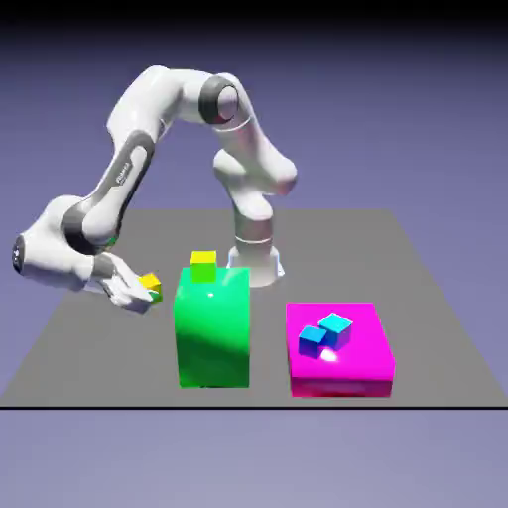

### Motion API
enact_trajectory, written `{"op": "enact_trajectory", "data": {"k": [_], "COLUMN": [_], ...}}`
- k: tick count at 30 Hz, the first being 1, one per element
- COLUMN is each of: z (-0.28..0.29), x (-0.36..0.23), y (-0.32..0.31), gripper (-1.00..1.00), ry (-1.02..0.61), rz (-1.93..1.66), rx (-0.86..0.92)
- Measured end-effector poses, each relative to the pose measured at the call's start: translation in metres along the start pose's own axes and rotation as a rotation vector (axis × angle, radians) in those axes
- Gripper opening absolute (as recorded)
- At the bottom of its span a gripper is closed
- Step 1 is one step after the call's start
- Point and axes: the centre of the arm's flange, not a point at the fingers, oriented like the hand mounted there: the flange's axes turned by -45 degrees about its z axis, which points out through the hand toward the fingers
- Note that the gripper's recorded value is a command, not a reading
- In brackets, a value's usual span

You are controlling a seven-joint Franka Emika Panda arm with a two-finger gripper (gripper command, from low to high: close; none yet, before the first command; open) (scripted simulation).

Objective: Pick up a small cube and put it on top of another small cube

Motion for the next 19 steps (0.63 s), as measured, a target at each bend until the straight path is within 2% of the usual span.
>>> {"op": "enact_trajectory", "data": {"k": [6, 8, 10, 15, 16, 19], "z": [-0.014, -0.005, -0.001, 0.051, 0.060, 0.049], "x": [-0.098, -0.117, -0.123, -0.106, -0.104, -0.107], "y": [-0.017, -0.031, -0.037, -0.036, -0.035, -0.035], "gripper": [-1.00, -1.00, -1.00, -1.00, 1.00, 1.00], "ry": [0.004, 0.029, 0.042, 0.041, 0.041, 0.041], "rz": [-0.056, -0.074, -0.081, -0.081, -0.081, -0.081], "rx": [0.014, -0.036, -0.059, -0.059, -0.059, -0.059]}}
